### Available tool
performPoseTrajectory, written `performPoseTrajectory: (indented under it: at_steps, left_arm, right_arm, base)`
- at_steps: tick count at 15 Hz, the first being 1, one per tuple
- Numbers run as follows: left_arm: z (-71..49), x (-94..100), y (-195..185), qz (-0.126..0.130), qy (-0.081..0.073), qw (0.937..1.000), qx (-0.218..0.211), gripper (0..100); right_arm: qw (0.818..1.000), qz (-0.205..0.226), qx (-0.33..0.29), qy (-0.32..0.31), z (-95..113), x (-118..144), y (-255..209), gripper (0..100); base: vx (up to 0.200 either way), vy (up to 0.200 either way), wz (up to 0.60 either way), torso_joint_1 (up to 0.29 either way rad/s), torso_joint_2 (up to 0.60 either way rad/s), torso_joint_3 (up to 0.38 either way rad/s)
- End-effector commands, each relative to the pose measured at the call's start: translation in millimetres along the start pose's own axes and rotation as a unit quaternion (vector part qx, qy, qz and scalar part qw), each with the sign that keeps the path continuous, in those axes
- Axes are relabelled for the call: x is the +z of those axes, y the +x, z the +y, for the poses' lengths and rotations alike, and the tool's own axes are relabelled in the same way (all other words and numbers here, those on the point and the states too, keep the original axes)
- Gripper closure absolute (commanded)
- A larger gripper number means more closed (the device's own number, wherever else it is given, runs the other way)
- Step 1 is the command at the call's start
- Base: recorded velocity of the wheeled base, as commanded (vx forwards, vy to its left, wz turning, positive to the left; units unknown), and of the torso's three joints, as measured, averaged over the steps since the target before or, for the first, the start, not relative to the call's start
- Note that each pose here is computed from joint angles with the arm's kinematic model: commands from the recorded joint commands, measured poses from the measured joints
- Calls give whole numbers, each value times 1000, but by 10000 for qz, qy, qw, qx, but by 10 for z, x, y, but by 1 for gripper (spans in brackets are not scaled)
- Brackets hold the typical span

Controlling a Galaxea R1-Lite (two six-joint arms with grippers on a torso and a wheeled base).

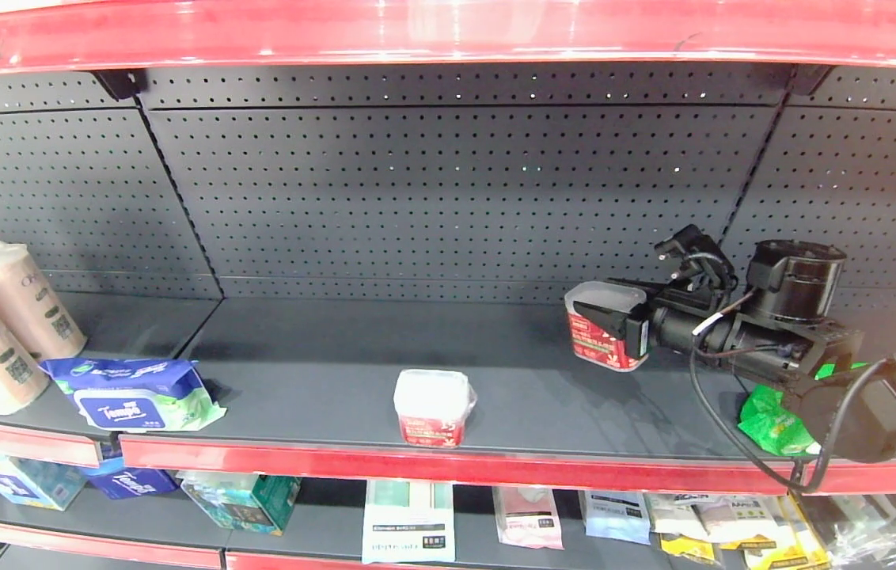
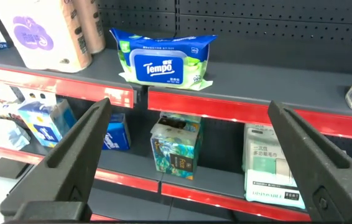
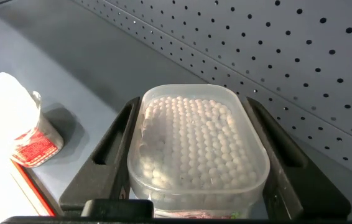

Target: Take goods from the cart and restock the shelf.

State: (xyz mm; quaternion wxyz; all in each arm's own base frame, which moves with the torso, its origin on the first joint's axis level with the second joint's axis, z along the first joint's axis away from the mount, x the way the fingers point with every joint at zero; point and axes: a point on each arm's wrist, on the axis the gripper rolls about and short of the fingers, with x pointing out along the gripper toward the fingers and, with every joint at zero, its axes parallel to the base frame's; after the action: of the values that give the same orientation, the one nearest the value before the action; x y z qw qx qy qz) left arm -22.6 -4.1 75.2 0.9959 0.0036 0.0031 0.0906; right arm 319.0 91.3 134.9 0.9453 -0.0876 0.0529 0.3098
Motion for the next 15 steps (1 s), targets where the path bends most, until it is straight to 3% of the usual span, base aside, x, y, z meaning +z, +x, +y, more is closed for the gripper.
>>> performPoseTrajectory:
  at_steps: [1, 15]
  left_arm:
    - [0, 0, 0, 3, 0, 10000, 5, 0]
    - [0, 0, 0, 3, 0, 10000, 5, 0]
  right_arm:
    - [10000, -14, -3, -9, 2, 11, -8, 100]
    - [10000, 38, -16, 13, 24, -5, -88, 100]
  base:
    - [0, 0, 0, 0, 0, 0]
    - [0, 0, 0, 0, 0, 0]
